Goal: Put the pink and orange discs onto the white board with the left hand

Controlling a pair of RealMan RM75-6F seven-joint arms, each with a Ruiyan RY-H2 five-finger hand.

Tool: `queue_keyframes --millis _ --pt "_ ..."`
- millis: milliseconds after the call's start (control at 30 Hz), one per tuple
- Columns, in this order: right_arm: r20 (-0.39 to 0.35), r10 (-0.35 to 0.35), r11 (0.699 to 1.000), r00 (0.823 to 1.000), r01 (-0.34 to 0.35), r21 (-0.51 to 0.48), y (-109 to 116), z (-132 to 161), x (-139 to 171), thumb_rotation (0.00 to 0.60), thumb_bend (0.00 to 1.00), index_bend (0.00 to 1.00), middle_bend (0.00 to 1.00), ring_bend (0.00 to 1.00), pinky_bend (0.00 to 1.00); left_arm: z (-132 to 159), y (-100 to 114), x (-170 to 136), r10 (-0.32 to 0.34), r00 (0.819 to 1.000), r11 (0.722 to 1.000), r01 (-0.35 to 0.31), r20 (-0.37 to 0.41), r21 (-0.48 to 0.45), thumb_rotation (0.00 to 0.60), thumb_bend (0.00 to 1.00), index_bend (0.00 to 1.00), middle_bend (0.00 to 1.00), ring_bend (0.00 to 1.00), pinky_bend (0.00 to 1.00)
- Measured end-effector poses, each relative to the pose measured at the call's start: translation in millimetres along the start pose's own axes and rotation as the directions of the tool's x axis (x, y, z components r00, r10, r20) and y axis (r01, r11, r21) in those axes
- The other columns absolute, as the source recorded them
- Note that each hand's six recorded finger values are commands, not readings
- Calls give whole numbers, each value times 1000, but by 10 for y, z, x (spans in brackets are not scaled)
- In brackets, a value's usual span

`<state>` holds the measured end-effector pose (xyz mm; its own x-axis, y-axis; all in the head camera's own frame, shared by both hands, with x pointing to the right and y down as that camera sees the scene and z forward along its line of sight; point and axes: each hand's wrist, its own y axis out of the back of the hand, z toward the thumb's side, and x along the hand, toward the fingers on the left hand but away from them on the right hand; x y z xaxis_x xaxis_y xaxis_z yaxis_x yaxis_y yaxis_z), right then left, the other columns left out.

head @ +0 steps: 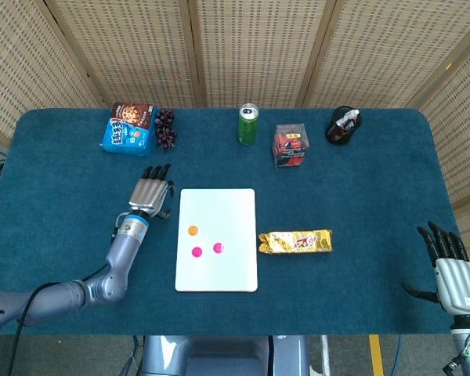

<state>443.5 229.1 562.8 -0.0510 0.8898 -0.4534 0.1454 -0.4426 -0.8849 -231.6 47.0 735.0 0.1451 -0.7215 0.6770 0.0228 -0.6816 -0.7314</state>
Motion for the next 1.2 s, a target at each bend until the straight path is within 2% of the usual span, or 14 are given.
queue_keyframes --millis 133,267,500,933,1200 --pt "2 1 1000 1000 -1 3 0 1 -1 600 2 0 0 0 0 -242 -14 141 -9 999 1000 9 -45 4 600 297 427 0 0 0" --pt "5 3 1000 1000 -3 5 -3 -1 -1 600 2 0 0 0 0 -365 -59 229 -22 997 1000 22 -68 0 600 298 427 0 0 0" --pt "8 6 1000 1000 -6 7 -5 -4 -1 600 2 0 0 0 0 -453 -164 293 -48 996 999 48 -81 -8 600 299 427 0 0 0" --pt "6 7 1000 1000 -7 3 -3 -9 4 600 2 0 0 0 0 -649 -187 270 -49 992 999 49 -117 -2 600 303 427 0 0 0" --pt "8 8 1000 1000 -8 1 -2 -11 4 600 2 0 0 0 0 -659 -232 283 -54 991 998 55 -120 4 600 303 427 0 0 0"
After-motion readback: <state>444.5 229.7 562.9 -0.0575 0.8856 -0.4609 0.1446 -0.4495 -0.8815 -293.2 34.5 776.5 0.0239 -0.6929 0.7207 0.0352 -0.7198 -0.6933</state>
